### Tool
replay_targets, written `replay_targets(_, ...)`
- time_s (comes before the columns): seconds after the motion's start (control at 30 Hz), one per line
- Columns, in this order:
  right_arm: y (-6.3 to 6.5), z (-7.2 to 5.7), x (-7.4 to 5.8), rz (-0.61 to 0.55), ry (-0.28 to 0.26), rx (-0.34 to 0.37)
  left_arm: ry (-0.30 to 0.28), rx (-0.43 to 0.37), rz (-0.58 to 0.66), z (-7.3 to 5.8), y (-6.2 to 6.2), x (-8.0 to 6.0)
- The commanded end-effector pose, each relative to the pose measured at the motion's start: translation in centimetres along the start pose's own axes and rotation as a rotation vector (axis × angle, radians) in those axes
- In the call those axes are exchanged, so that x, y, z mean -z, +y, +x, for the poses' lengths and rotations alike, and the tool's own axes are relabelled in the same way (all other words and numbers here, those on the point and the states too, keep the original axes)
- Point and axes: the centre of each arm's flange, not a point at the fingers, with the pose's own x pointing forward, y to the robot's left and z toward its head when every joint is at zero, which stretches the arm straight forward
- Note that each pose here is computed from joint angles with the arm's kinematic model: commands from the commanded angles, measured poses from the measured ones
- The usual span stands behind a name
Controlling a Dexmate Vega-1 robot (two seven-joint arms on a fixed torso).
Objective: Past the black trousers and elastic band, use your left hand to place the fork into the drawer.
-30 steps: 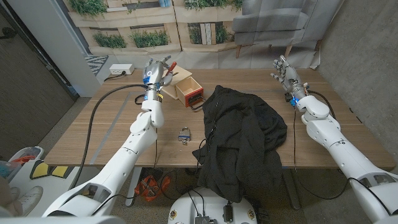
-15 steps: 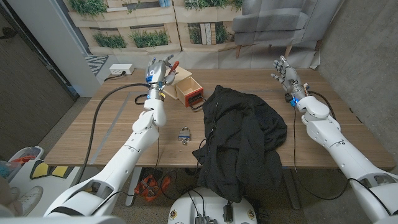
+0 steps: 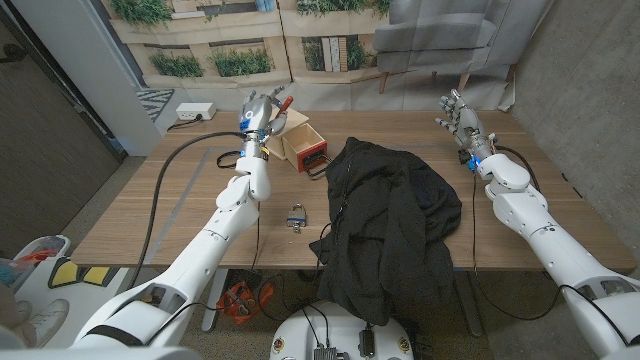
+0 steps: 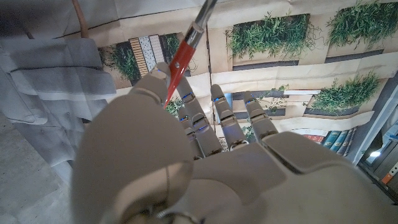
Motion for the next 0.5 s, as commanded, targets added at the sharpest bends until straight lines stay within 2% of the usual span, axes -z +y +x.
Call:
replay_targets(0.03, -0.28, -0.06, -0.29, -0.004, -0.003, -0.002, -0.021, 0.002, -0.02, 0.58, -0.59, -0.56)
replay_targets(0.5, -0.13, -0.3, -0.22, -0.001, -0.001, -0.003, -0.045, 0.004, -0.046, 0.9, -0.99, -1.45)
